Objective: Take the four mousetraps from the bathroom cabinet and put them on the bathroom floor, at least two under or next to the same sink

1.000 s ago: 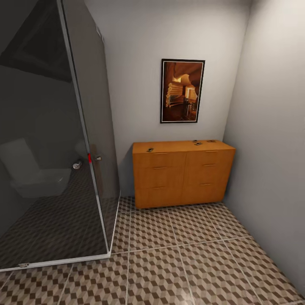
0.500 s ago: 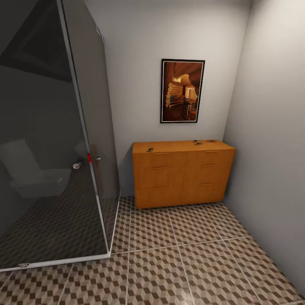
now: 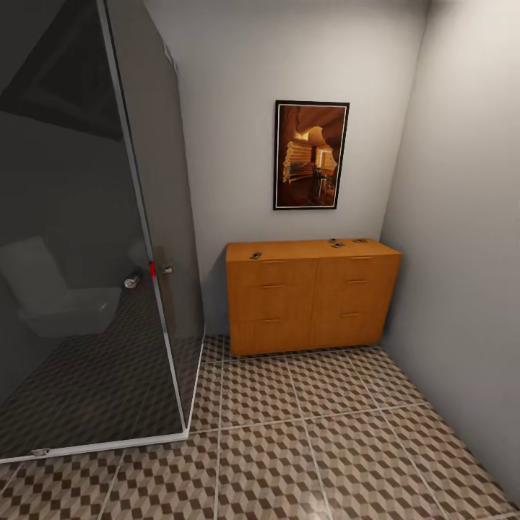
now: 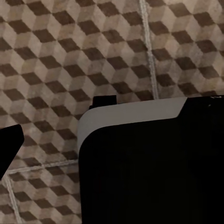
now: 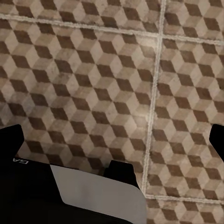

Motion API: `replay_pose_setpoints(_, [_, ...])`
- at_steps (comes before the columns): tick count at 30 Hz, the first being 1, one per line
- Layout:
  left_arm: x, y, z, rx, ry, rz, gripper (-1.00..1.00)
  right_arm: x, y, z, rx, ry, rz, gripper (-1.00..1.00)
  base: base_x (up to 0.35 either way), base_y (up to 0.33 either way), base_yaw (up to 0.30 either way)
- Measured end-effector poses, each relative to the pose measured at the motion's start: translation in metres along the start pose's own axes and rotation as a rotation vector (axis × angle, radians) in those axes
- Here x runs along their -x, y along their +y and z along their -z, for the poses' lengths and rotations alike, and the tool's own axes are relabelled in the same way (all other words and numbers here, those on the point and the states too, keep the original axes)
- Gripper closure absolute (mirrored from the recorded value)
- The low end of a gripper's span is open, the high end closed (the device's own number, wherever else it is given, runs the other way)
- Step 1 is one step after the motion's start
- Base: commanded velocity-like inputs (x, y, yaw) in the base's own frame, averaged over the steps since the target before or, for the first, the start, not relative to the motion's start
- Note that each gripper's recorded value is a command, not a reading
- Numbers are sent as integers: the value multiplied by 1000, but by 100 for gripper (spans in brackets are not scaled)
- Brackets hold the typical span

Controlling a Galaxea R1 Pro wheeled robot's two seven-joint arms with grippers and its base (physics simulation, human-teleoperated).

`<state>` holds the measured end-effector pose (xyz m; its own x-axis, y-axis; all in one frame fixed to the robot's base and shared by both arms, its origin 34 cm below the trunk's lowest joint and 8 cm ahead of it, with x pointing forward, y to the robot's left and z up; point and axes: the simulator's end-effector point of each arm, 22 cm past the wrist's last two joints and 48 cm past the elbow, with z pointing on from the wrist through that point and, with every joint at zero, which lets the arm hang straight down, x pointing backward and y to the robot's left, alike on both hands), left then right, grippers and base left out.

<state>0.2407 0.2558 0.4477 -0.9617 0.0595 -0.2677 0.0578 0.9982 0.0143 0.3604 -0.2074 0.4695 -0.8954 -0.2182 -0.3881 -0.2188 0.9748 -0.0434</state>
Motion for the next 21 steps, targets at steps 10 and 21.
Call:
replay_pose_setpoints(10, [0, 12, 0, 14, 0, -4, -100, 0, -1, 0, -1, 0, 0, -100, 0, 0, 0])
replay_pose_setpoints(21, [-1, 13, 0, 16, 1, -4, -100, 0, -1, 0, -1, 0, 0, -100, 0, 0, 0])
